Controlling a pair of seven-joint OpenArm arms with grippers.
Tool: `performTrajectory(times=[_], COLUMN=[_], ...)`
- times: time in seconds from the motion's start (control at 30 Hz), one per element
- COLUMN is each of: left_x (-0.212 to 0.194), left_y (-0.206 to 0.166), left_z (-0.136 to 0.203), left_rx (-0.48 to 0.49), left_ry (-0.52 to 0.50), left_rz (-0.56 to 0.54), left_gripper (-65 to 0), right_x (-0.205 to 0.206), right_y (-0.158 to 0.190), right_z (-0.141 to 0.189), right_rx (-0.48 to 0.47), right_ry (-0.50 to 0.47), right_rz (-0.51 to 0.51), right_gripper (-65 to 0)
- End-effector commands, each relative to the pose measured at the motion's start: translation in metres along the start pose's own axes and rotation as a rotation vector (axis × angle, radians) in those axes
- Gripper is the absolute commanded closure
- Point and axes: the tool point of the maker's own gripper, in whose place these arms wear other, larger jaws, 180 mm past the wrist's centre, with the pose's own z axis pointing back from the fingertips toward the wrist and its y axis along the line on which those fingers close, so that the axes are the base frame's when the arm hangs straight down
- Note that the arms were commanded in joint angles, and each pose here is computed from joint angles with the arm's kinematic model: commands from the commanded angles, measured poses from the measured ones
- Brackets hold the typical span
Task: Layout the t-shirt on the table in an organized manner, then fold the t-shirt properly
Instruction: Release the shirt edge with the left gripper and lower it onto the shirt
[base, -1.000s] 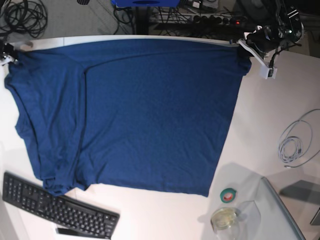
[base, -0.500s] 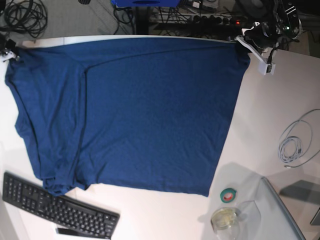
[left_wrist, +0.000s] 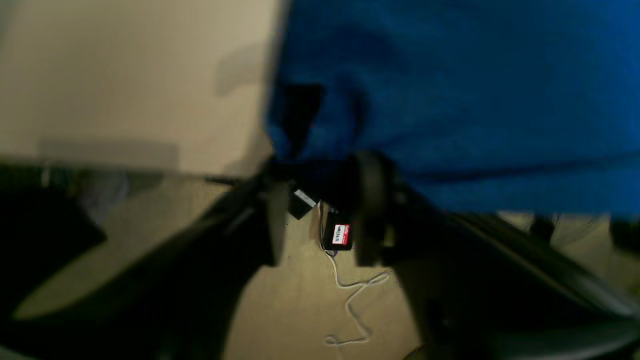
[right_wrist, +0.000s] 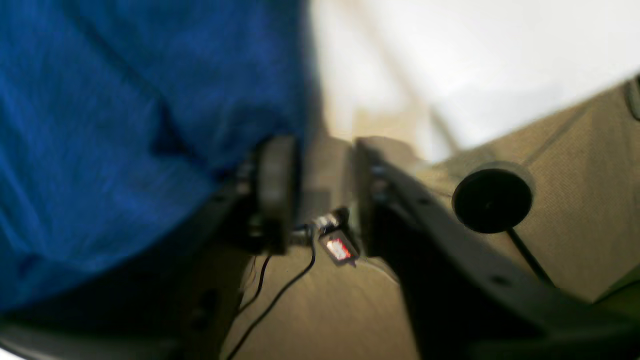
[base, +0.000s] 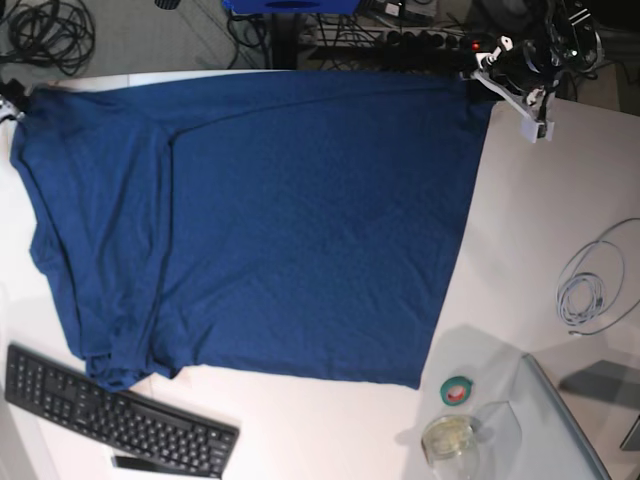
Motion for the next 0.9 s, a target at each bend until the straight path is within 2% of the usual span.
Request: performTrajectory(times=[0.0, 0.1, 0.2, 0.33, 0.5, 0.53, 0.57, 0.6, 0.63, 0.67, 0.73, 0.87], left_x=[0.007, 0.009, 0.015, 0.027, 0.064, 0.073, 0.084, 0.091, 0.098, 0.103, 0.106, 0.100], left_y=[0.005, 0.011, 0.029, 0.055, 0.058, 0.050, 0.036, 0.025, 0.011, -0.004, -0.030, -0.052], left_z=[0.005, 0.006, 0.014, 0.030, 0.059, 0.060, 0.058, 0.054, 0.047, 0.037, 0.015, -0.024], left_rx=[0.016, 0.050, 0.096, 0.156, 0.192, 0.179, 0.153, 0.130, 0.097, 0.056, -0.012, -0.089], left_ry=[-0.025, -0.031, -0.063, -0.122, -0.245, -0.269, -0.295, -0.304, -0.306, -0.298, -0.262, -0.169], left_rz=[0.006, 0.045, 0.095, 0.147, 0.108, 0.092, 0.078, 0.067, 0.051, 0.034, 0.011, 0.027], left_gripper=[-26.5, -33.6, -36.7, -36.9, -35.4, -33.2, -26.3, -17.1, -4.8, 0.0, 0.0, 0.0], right_x=[0.016, 0.021, 0.029, 0.043, 0.067, 0.070, 0.077, 0.082, 0.083, 0.083, 0.083, 0.074], right_y=[-0.006, -0.014, -0.017, -0.011, 0.003, 0.011, 0.028, 0.045, 0.058, 0.069, 0.083, 0.092], right_z=[0.008, 0.013, 0.020, 0.029, 0.043, 0.042, 0.037, 0.032, 0.026, 0.021, 0.009, -0.012], right_rx=[-0.013, -0.027, -0.035, -0.034, -0.030, -0.016, 0.018, 0.057, 0.089, 0.112, 0.139, 0.164], right_ry=[-0.045, -0.067, -0.098, -0.139, -0.217, -0.222, -0.236, -0.244, -0.241, -0.228, -0.197, -0.137], right_rz=[0.005, -0.019, -0.022, 0.012, 0.055, 0.073, 0.121, 0.168, 0.206, 0.245, 0.269, 0.249], right_gripper=[-25.7, -30.8, -31.8, -31.8, -31.2, -30.8, -28.2, -24.6, -19.2, -12.5, -1.1, -1.8])
